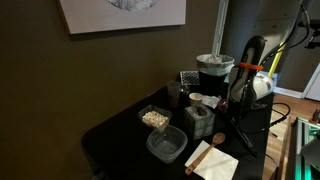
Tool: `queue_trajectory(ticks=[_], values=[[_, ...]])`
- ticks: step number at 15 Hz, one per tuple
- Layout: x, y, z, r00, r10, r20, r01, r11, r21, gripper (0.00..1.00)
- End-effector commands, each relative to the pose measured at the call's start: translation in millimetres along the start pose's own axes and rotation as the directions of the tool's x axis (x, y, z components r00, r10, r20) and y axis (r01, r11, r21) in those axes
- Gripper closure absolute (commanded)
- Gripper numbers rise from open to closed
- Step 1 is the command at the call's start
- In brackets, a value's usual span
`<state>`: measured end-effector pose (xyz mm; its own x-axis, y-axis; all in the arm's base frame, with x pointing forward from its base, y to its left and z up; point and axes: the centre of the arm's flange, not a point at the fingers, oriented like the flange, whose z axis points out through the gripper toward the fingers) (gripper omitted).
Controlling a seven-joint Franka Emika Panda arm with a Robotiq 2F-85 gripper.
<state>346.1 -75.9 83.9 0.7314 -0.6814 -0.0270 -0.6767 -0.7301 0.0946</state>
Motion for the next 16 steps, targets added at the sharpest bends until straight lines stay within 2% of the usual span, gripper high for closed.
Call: queue_trajectory(ticks=[1, 4, 7, 9, 12, 14, 16], values=[[-42.9, 31.5, -13.2, 1.0, -0.002, 0.001, 0.002, 1.0, -0.004, 0.38], [-42.9, 33.7, -11.9, 1.0, 0.004, 0.005, -0.004, 1.0, -0.009, 0.19], [-43.5, 33.0, -12.1, 1.0, 0.001, 0.003, -0.001, 1.0, -0.015, 0.14], [-44.3, 32.3, -14.3, 1.0, -0.001, -0.004, 0.001, 1.0, -0.019, 0.21], [-44.7, 29.5, -20.1, 1.0, -0.009, -0.021, 0.008, 1.0, -0.021, 0.49], [-45.2, 26.8, -23.4, 0.999, -0.018, -0.032, 0.017, 1.0, -0.023, 0.54], [-46.7, 25.6, -24.9, 0.999, -0.025, -0.037, 0.024, 0.999, -0.027, 0.49]])
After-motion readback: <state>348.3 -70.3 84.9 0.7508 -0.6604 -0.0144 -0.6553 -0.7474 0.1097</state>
